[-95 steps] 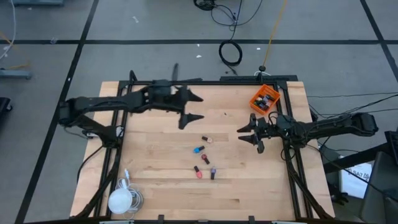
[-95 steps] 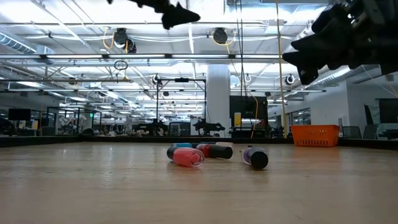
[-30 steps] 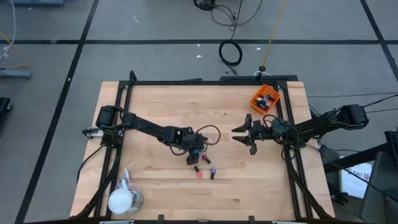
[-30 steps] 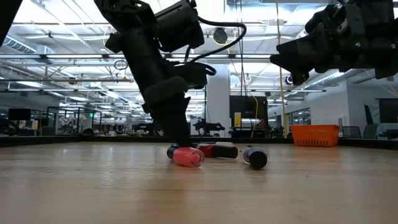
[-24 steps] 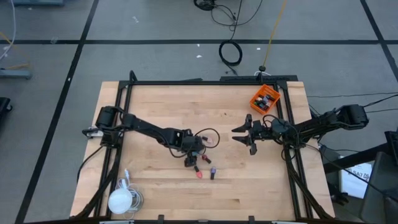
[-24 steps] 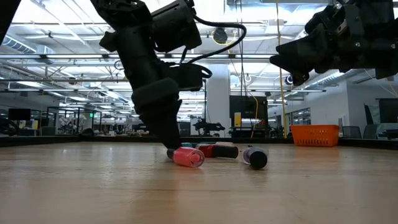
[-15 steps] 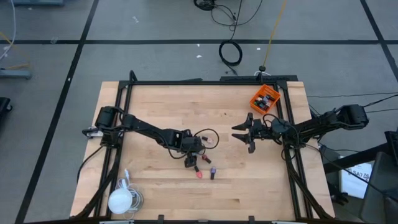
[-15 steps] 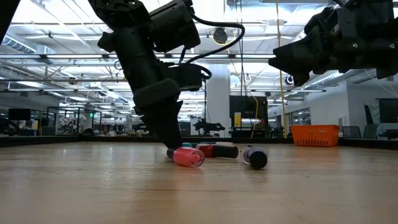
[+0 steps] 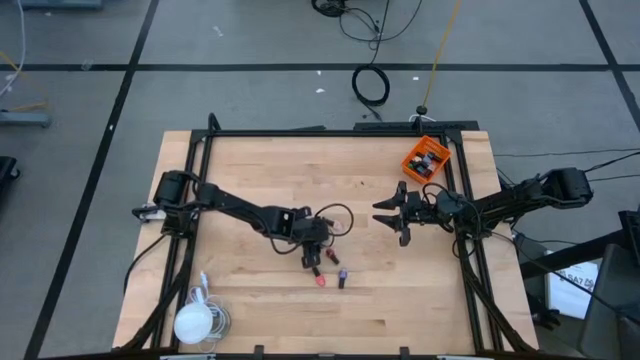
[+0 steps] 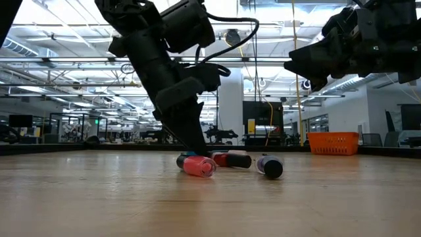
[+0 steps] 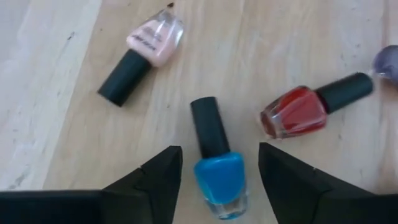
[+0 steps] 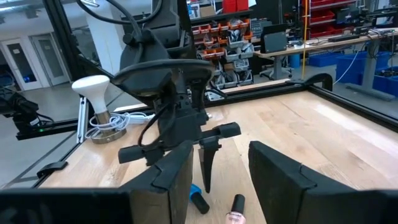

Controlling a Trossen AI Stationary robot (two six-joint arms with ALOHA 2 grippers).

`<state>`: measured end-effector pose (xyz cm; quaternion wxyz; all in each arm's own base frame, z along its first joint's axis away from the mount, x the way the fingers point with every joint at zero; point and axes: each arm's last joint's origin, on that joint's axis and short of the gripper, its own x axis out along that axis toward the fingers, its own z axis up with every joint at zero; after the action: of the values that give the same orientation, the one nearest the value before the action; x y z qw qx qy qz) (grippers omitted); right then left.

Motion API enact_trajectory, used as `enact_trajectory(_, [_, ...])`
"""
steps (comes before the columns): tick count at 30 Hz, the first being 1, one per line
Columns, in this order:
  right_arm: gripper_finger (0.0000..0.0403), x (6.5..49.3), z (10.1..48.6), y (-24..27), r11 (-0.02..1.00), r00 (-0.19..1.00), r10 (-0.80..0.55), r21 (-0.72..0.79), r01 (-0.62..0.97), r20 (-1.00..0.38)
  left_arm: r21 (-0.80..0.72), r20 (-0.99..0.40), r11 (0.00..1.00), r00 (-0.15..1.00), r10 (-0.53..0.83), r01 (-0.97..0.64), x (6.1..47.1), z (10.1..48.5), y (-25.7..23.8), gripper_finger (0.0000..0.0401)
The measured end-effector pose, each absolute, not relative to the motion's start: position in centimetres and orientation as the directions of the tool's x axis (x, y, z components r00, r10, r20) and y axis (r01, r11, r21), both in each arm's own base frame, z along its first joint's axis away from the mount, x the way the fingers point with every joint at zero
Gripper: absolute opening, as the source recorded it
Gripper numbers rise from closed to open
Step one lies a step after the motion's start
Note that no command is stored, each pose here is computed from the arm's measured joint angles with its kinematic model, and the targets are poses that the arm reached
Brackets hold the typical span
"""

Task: Pick & Place Nail Polish
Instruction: Put the blue nail polish bottle into the orange basket

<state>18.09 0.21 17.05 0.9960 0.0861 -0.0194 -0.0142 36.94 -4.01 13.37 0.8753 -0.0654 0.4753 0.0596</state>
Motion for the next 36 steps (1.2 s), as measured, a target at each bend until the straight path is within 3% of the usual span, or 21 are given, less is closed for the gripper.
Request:
enact_trajectory(10, [0.0144,18.1,17.0,0.2,0.985,0.999,-0.032,0.172,0.025,0.036,-0.076,-0.811,0.979,0.583,0.049,-0.188,37.4,13.7,-3.2,0.0174])
enact_trajectory(26, [0.0144,18.1,17.0,0.2,0.985,0.999,-0.031,0.172,0.025,0.035,-0.070,-0.806,0.980,0.590,0.055,-0.188,37.5,13.7,-2.9,0.0172])
enact_trajectory(36, [0.0144,18.1,17.0,0.2,0.985,0.999,-0.029,0.172,0.023,0.035,-0.096,-0.840,0.969,0.540,0.043,-0.228,38.2,10.3,-2.3,0.0172])
